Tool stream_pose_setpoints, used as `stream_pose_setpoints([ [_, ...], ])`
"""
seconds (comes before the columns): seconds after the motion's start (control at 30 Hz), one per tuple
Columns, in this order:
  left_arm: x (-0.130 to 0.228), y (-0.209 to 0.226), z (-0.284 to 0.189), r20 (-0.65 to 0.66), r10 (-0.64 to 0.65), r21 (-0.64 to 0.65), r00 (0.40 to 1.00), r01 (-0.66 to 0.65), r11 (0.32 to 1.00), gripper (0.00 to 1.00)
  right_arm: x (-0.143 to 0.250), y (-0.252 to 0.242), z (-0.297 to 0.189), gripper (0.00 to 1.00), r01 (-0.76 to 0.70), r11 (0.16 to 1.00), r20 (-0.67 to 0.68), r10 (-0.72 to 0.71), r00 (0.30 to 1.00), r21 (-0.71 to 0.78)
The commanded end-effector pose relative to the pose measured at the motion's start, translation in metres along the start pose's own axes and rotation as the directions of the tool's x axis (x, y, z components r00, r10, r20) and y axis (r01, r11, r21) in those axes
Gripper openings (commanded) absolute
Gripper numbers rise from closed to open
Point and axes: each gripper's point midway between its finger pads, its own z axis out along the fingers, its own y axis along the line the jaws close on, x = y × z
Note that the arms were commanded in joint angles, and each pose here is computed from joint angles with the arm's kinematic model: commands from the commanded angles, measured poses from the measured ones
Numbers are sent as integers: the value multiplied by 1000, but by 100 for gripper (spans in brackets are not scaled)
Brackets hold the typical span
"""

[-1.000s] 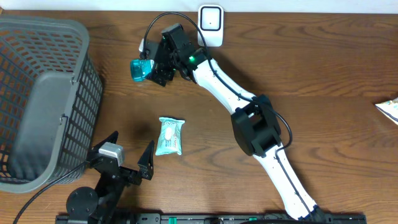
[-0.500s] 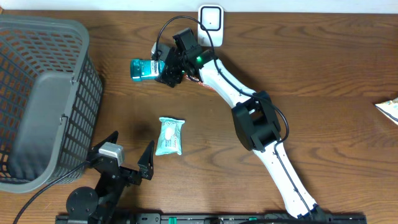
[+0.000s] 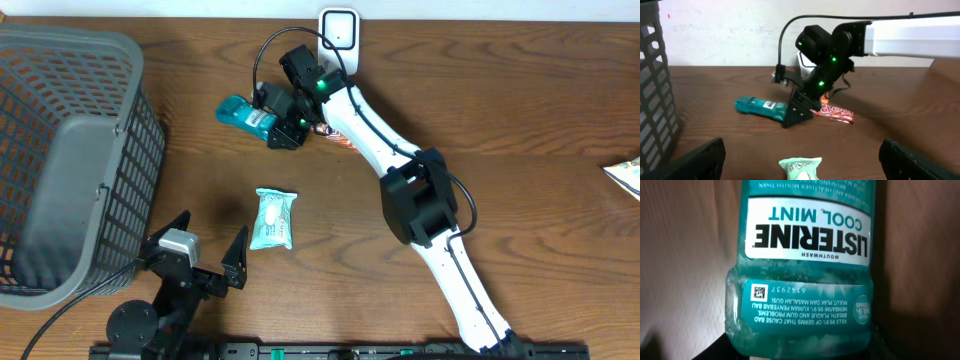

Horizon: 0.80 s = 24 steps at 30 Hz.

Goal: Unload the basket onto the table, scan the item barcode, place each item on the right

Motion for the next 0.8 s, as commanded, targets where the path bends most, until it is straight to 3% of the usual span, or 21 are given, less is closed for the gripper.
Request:
stream_pose_setpoints([
  [0.0, 0, -3, 0, 0, -11, 17, 1000, 11, 1000, 98, 45, 2, -5, 48, -69, 997, -189, 76, 979, 48],
  [0.27, 0, -3, 0, 0, -11, 17, 1000, 11, 1000, 98, 111, 45, -39, 48, -205, 978, -483, 160, 861, -42],
  [0.4, 0, -3, 0, 0, -11, 17, 1000, 11, 1000, 98, 123, 63, -50, 61, -233, 970, -552, 159, 819, -67],
  [0.57, 0, -3, 0, 0, -11, 17, 1000, 11, 1000, 98, 98, 72, -76, 99, -204, 978, -496, 155, 854, -46],
  [0.77, 0, -3, 0, 0, -11, 17, 1000, 11, 1000, 98, 12, 88, -108, 99, -143, 987, -181, 127, 975, -77],
])
